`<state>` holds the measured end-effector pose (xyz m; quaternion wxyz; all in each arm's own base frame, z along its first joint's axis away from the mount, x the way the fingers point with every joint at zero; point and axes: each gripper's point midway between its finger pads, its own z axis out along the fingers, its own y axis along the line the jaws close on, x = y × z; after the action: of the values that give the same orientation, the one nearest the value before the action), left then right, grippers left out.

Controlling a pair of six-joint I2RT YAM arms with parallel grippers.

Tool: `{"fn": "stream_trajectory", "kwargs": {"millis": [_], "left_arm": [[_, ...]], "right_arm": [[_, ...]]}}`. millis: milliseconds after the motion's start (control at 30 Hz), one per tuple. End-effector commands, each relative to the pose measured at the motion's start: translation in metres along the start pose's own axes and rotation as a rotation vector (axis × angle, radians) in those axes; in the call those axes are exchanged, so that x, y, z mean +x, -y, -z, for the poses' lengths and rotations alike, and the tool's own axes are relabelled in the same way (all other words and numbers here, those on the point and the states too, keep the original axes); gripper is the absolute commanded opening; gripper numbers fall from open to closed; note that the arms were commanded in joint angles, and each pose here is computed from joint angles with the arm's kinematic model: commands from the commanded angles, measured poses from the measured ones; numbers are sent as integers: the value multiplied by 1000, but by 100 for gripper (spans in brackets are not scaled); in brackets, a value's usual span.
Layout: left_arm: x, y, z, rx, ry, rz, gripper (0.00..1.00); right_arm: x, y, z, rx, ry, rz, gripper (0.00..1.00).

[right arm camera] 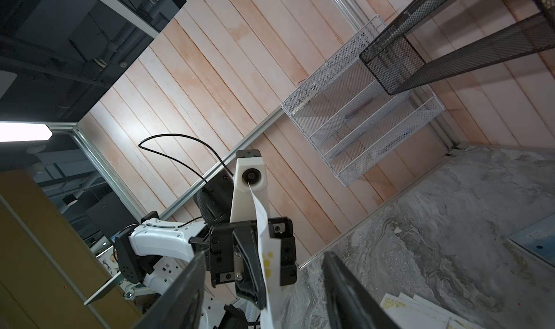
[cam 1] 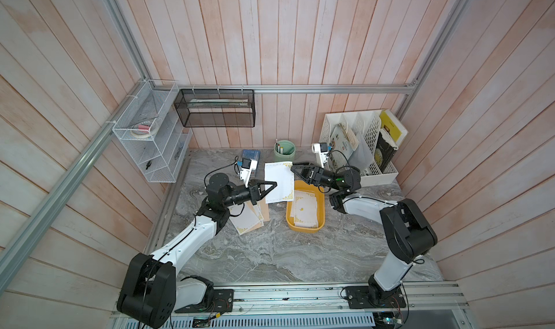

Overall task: Take out the stationery paper from the storage box
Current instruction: Pick up the stationery paper from the storage box.

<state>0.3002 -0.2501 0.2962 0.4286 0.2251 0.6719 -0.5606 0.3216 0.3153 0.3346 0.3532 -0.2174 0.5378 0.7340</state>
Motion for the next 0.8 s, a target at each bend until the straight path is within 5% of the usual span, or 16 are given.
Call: {"fn": "stream_trajectory", "kwargs": {"millis": [0, 267, 767], "left_arm": [[-14, 7, 0, -9, 23, -51, 0], [-11, 1, -2, -25, 17, -43, 0], [-8, -2, -1, -46, 14, -41, 0]], "right_arm": [[-5, -24, -3, -110, 4, 35, 62], [-2, -34, -10, -174, -18, 14, 34], [-3, -41, -4, -157, -14, 32, 0]]}}
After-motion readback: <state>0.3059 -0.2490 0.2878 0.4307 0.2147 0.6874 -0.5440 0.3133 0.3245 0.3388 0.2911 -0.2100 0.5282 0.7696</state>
